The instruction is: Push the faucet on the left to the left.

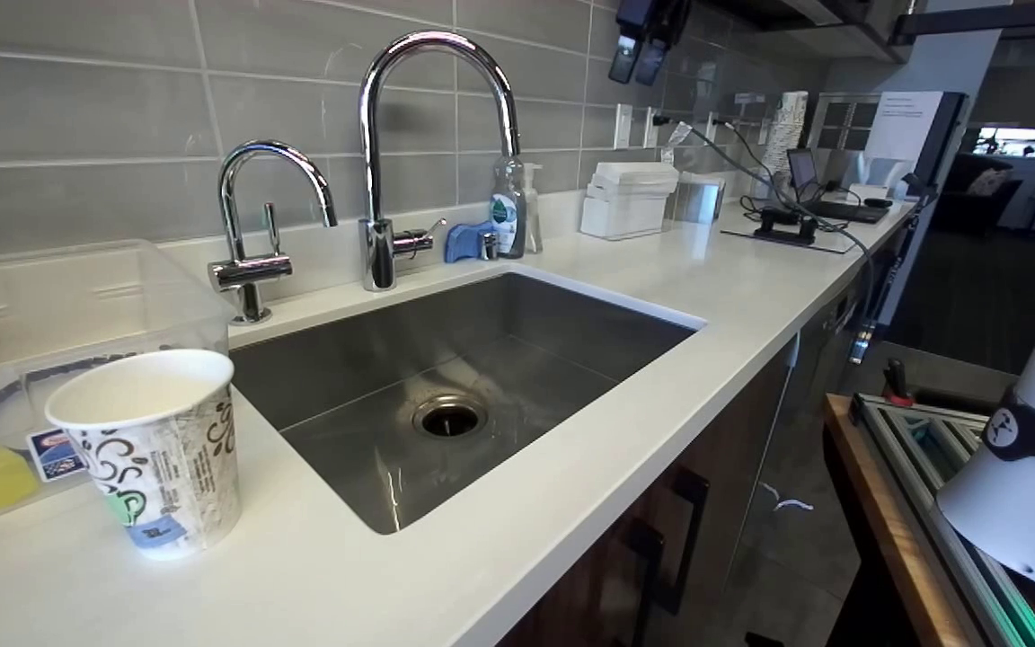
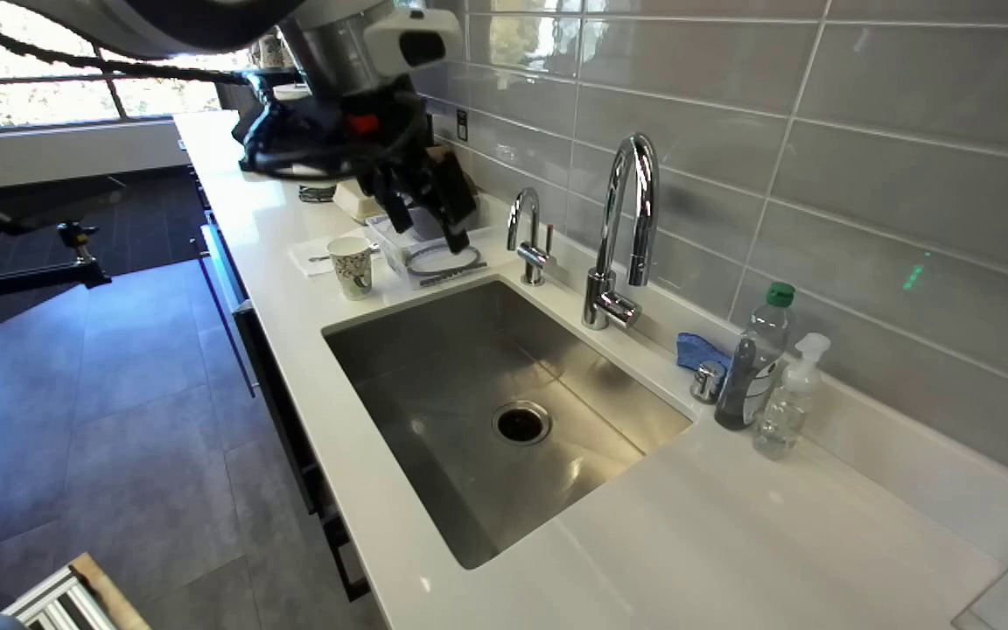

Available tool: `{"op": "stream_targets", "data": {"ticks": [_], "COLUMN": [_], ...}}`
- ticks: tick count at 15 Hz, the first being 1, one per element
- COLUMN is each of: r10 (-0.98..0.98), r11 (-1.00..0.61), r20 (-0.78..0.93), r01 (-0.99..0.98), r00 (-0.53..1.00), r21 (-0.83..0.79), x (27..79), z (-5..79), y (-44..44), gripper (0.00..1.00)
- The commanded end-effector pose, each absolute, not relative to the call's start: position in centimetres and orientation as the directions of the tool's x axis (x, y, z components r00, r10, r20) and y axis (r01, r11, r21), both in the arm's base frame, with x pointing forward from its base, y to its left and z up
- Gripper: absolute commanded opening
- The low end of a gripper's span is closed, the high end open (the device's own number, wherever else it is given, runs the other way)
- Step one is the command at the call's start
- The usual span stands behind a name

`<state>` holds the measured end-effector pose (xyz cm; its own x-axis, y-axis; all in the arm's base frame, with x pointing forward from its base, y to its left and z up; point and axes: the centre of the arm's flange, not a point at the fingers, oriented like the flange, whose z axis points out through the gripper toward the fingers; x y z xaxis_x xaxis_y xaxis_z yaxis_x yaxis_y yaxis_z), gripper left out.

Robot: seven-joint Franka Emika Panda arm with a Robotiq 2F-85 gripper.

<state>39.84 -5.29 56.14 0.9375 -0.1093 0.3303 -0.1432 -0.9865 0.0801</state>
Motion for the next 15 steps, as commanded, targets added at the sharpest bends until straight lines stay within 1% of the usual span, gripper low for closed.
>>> {"op": "stream_targets", "data": {"ticks": [1, 4, 6, 10, 11, 12, 14, 15], "r10": [0.026, 0.173, 0.246, 0.390, 0.417, 0.434, 0.471, 0.479], "r11": [-0.974, -0.945, -0.923, -0.903, -0.898, -0.893, -0.877, -0.871], "r20": [0.385, 0.439, 0.463, 0.493, 0.501, 0.500, 0.481, 0.469], "r01": [-0.063, 0.023, 0.060, 0.219, 0.259, 0.286, 0.334, 0.334], "r00": [0.922, 0.882, 0.852, 0.777, 0.759, 0.749, 0.740, 0.742], "r21": [0.216, 0.327, 0.380, 0.369, 0.355, 0.347, 0.345, 0.360], "x": [44.3, 47.5, 49.6, 54.2, 55.2, 56.2, 58.3, 59.3], "z": [60.8, 64.2, 66.0, 66.9, 66.6, 66.1, 64.6, 63.9], "y": [0.6, 3.3, 3.0, 1.0, 1.0, 1.0, 1.6, 2.1], "gripper": [1.00, 1.00, 1.00, 1.00, 0.75, 0.73, 0.58, 0.49]}}
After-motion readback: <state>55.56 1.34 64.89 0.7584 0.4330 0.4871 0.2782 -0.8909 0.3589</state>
